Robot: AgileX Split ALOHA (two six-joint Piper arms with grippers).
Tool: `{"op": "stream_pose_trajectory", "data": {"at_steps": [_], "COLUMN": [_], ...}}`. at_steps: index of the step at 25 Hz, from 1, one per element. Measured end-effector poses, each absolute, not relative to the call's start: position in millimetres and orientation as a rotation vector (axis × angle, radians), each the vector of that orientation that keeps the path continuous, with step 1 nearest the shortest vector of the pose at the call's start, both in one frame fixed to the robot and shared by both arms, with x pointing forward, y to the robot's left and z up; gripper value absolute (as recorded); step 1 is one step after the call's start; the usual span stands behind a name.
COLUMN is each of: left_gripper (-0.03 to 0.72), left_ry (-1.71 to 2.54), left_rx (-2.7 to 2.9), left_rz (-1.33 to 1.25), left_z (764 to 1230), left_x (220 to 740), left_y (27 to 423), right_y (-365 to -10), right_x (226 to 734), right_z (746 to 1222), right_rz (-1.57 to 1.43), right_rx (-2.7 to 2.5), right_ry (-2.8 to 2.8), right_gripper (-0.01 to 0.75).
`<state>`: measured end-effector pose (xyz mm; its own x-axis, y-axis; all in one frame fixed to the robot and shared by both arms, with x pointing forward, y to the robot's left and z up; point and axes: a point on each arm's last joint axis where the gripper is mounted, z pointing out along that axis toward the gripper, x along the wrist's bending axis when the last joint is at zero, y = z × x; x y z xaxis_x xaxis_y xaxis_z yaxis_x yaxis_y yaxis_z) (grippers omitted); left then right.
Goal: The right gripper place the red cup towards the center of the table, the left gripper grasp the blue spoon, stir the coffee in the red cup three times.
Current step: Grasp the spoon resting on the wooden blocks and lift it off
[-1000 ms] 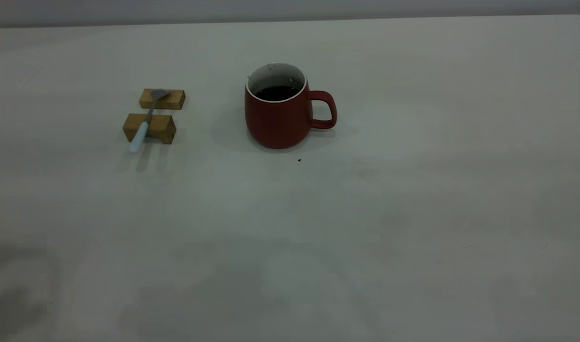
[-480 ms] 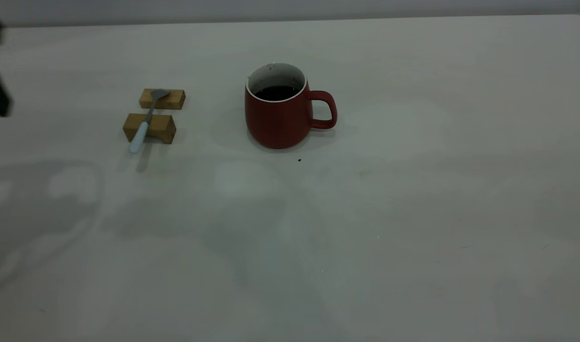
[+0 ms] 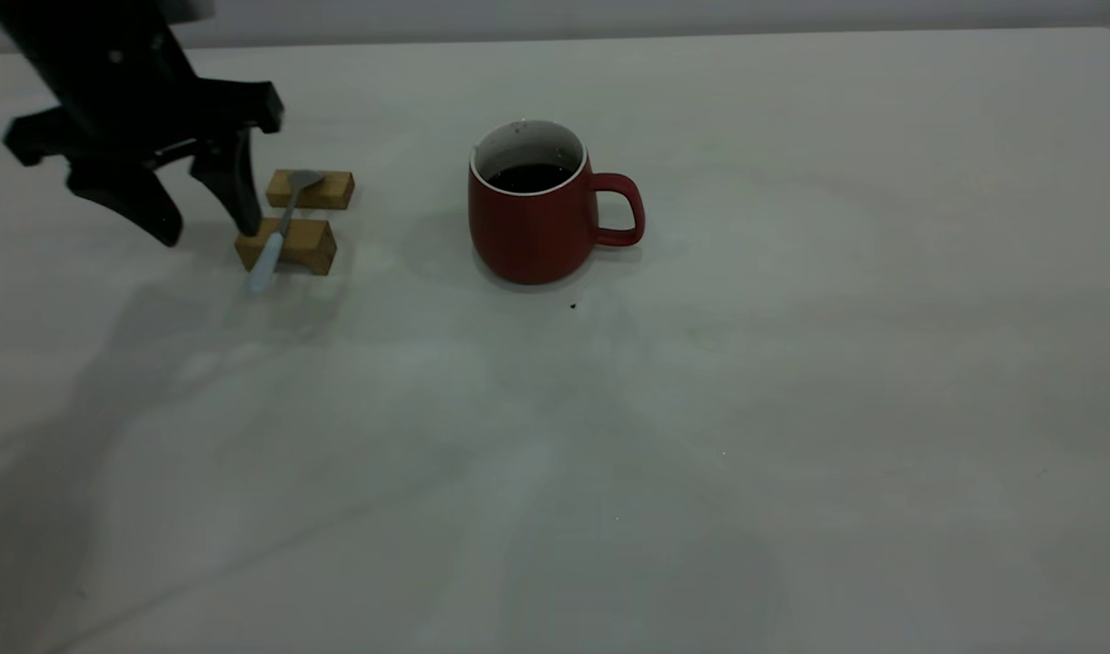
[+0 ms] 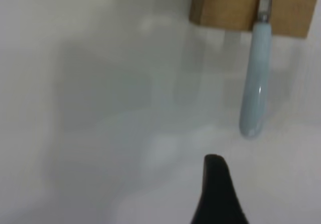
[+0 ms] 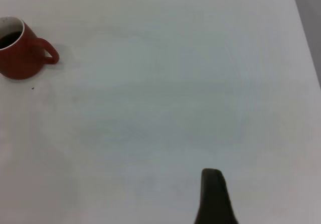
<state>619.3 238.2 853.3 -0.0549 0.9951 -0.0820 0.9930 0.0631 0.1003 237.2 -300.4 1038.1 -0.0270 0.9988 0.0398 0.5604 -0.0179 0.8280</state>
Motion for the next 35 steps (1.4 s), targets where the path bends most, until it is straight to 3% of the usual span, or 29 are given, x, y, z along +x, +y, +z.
{"op": "stream_pose_trajectory", "data": {"at_steps": [18,23,28,33,35], "left_gripper": [0.577,0.537,0.397,0.106,0.104], "left_ry": [2.238,2.25,2.245,2.244,2.245], "left_rx": [2.148,2.156,2.152,2.153,2.154], "left_rz": [-0.067,-0.084,-0.077,-0.076,-0.079], "left_z": [786.9,776.6,777.9,778.4,779.5], "left_x": [658.5,661.3,663.5,664.0,663.9], "left_y": [228.2,227.7,227.3,227.3,227.3], "right_y": [-300.4,-300.4,-300.4,-300.4,-300.4], "right_x": [237.2,237.2,237.2,237.2,237.2], "right_z": [1038.1,1038.1,1038.1,1038.1,1038.1], "right_rz": [0.918,0.918,0.918,0.918,0.918], "right_rx": [1.641,1.641,1.641,1.641,1.641], "right_ry": [1.65,1.65,1.65,1.65,1.65], "right_gripper": [0.572,0.572,0.572,0.572,0.572]}}
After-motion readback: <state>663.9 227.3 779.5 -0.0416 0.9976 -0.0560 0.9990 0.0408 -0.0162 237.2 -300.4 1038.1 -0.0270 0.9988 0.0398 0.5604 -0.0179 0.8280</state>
